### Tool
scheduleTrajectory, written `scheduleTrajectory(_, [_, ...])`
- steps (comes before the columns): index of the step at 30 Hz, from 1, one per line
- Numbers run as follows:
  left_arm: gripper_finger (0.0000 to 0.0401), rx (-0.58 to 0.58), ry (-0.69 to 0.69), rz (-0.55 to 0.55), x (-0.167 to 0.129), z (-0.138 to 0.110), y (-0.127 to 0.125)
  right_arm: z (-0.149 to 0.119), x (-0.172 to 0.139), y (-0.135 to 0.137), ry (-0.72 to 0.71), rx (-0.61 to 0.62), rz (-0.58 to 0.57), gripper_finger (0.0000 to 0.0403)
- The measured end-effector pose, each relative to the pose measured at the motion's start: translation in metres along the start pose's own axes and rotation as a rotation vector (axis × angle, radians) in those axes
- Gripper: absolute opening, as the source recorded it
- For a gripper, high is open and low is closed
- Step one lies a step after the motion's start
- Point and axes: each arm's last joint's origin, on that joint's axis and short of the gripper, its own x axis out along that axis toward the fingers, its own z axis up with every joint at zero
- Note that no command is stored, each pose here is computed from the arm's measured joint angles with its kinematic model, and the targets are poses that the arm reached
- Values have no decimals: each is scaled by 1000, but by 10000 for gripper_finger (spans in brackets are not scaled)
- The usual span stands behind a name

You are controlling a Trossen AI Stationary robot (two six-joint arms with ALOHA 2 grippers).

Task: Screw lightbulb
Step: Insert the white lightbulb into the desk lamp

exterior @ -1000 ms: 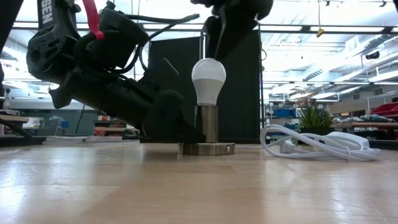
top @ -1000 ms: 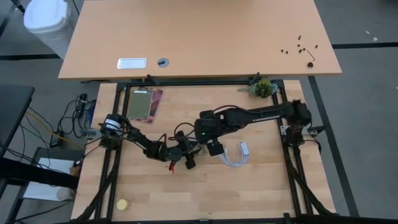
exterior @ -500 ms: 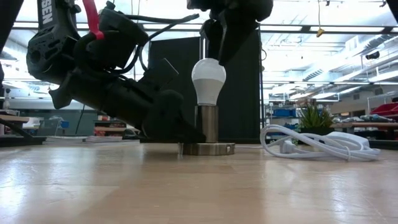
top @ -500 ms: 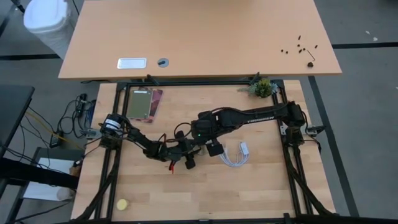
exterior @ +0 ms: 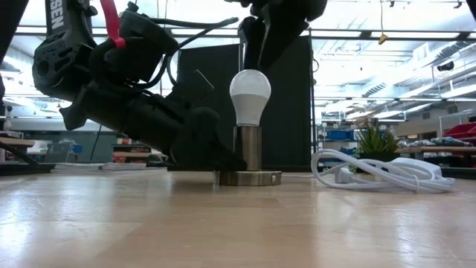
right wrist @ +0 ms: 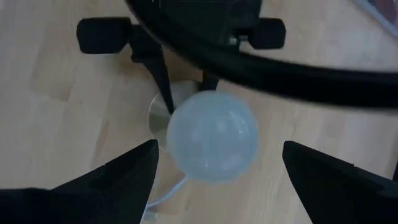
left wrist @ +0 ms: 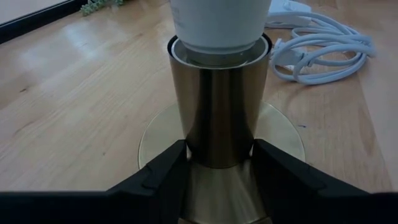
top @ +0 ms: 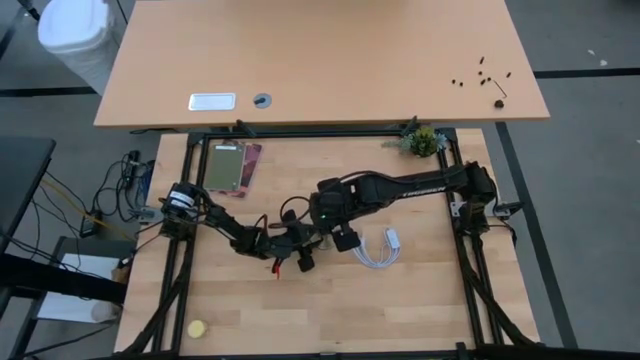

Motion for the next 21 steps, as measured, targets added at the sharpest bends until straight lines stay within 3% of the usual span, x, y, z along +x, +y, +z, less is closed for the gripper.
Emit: scheduleTrajectory(21, [188, -8, 2, -53, 0, 1, -2, -4, 14, -2, -15, 7, 49, 352])
